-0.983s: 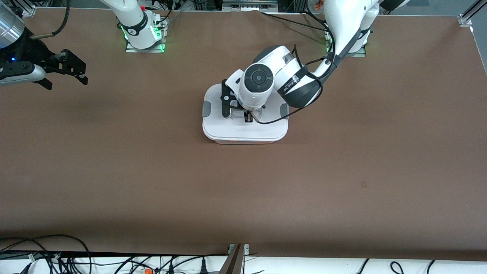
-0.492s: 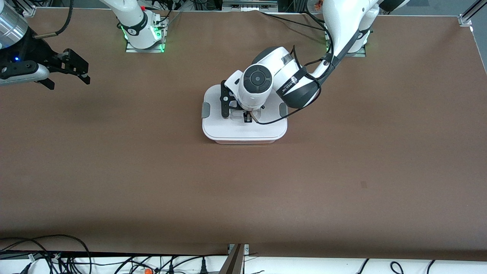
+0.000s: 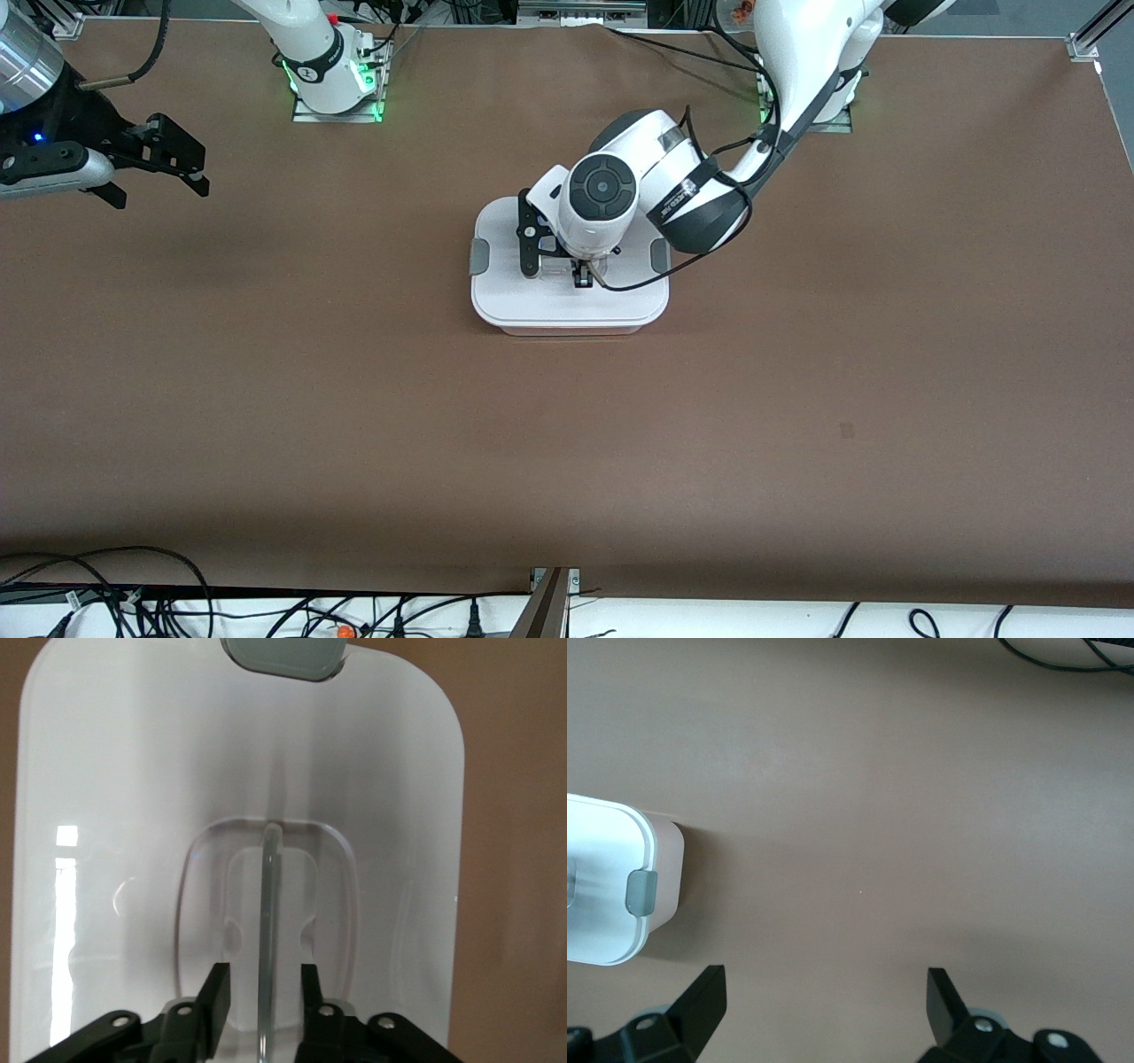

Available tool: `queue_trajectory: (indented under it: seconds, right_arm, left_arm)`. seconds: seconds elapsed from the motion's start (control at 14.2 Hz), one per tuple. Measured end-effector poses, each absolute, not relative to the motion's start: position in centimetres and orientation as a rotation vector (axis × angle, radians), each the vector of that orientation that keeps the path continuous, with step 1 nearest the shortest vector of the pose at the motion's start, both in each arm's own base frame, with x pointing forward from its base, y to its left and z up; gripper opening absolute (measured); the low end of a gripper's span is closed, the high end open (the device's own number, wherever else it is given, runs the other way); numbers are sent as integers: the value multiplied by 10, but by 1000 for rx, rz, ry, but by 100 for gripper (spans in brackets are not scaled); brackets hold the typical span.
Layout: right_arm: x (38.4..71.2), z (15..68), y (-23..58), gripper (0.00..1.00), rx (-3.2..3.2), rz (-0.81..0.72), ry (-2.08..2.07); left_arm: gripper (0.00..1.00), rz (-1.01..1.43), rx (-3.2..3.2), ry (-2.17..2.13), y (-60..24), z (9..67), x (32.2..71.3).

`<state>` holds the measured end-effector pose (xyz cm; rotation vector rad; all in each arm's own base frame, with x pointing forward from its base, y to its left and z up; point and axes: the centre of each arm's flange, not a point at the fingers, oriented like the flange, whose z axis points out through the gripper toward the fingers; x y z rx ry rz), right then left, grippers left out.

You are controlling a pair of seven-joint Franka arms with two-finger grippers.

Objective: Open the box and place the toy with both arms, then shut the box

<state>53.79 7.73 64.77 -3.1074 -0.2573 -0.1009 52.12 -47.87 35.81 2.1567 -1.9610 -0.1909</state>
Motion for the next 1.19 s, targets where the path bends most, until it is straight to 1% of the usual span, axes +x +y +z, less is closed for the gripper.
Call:
queue_trajectory:
  seconds: [0.14, 0.21, 0.28, 0.35, 0.42, 0.49, 0.63, 0.77, 0.98, 1.19]
  right_arm:
    - [538, 648, 77, 100, -3107, -101, -257]
    - [538, 648, 77, 100, -3107, -101, -257]
    - [538, 648, 77, 100, -3107, -101, -257]
    - [538, 648, 77, 100, -3107, -101, -257]
    - [538, 648, 77, 100, -3107, -101, -257]
    - [538, 648, 77, 100, -3107, -101, -257]
    - [538, 648, 77, 100, -3107, -101, -258]
    - [538, 648, 78, 100, -3108, -101, -253]
    - [538, 648, 78, 100, -3108, -101, -249]
    - [538, 648, 78, 100, -3108, -101, -249]
  left_arm:
    - [64, -225, 2211, -1932, -455, 396, 528]
    - [75, -246, 2266, -1892, -438, 423, 530]
    - [84, -267, 2344, -1828, -421, 452, 529]
    - [95, -282, 2448, -1732, -402, 482, 527]
    - [100, -289, 2557, -1615, -385, 508, 524]
    - [100, -286, 2669, -1472, -366, 531, 523]
    - [100, -260, 2838, -1192, -331, 557, 531]
    - [100, -243, 2930, -971, -292, 565, 549]
    - [100, -239, 3008, -719, -208, 576, 578]
    - [100, -182, 3054, -512, -129, 596, 595]
